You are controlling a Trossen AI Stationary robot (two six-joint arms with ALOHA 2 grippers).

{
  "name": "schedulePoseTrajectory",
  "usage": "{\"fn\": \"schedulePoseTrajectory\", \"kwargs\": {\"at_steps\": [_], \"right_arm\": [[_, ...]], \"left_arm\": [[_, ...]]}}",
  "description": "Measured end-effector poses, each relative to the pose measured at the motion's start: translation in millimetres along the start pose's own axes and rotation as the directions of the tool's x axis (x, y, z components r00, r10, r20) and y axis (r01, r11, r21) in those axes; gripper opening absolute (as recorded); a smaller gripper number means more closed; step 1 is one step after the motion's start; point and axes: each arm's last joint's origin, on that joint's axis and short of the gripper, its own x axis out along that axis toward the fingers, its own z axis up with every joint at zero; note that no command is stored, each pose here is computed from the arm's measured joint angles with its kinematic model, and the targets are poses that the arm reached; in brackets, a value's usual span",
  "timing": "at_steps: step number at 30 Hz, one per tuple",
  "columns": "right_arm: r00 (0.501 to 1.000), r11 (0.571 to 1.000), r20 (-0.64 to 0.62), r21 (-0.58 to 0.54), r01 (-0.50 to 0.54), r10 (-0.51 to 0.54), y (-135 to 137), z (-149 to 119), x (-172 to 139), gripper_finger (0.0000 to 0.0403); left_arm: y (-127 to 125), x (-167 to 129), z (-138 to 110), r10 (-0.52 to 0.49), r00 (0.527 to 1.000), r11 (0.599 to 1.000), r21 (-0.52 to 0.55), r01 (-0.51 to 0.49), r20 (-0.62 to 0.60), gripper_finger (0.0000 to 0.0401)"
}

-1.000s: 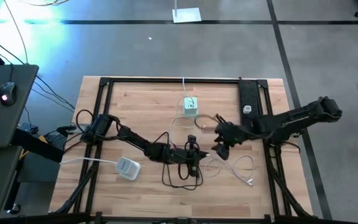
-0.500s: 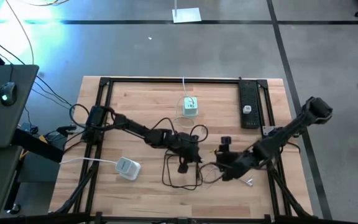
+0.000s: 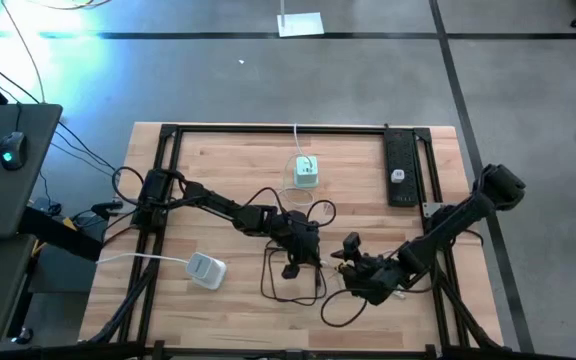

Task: Insert USB
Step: Insert the white charger cable into the white charger adapter

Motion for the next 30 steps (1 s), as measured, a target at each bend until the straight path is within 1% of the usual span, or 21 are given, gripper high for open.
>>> {"fn": "schedulePoseTrajectory", "kwargs": {"at_steps": [2,4,6,8,10,13,18,22,27,30], "right_arm": [[1.0,1.0,0.003,-0.027,-0.012,0.012,6.3,1.4,7.3,0.0195],[1.0,0.999,0.027,-0.032,-0.002,0.003,11.2,5.3,14.8,0.0195],[0.998,0.998,0.039,-0.026,0.057,-0.056,15.8,8.9,20.4,0.0195],[0.992,0.991,0.018,-0.048,0.122,-0.121,20.1,8.5,22.5,0.0195],[0.986,0.985,0.01,-0.057,0.165,-0.165,21.3,8.7,20.6,0.0193],[0.987,0.987,0.03,-0.045,0.156,-0.155,23.3,10.7,17.3,0.0184],[0.987,0.985,0.052,-0.079,0.154,-0.15,25.6,13.2,14.9,0.0167],[0.981,0.976,0.047,-0.097,0.194,-0.19,21.4,13.7,16.6,0.0154],[0.986,0.98,0.06,-0.113,0.163,-0.157,17.0,14.5,20.5,0.0151],[0.984,0.975,0.065,-0.138,0.174,-0.167,15.9,15.3,20.7,0.0151]], "left_arm": [[-0.8,0.0,1.5,-0.006,1.0,1.0,0.006,0.005,0.013,0.0],[-1.5,0.2,2.9,-0.013,1.0,1.0,0.012,0.013,0.026,0.0],[-2.0,0.3,3.3,-0.016,0.999,1.0,0.015,0.015,0.03,0.0],[-2.1,0.2,3.1,-0.016,1.0,1.0,0.013,0.015,0.027,0.0],[-2.2,0.2,2.9,-0.018,1.0,1.0,0.012,0.018,0.024,0.0],[-3.8,0.1,4.8,-0.067,0.997,0.998,0.023,0.066,0.042,0.0],[-5.2,0.1,5.5,-0.074,0.996,0.997,0.026,0.073,0.044,0.0],[-6.4,0.5,5.4,-0.077,0.996,0.997,0.027,0.075,0.043,0.0],[-6.2,0.5,5.6,-0.076,0.996,0.997,0.028,0.075,0.046,0.0],[-6.2,0.5,5.6,-0.076,0.996,0.997,0.028,0.074,0.045,0.0]]}}
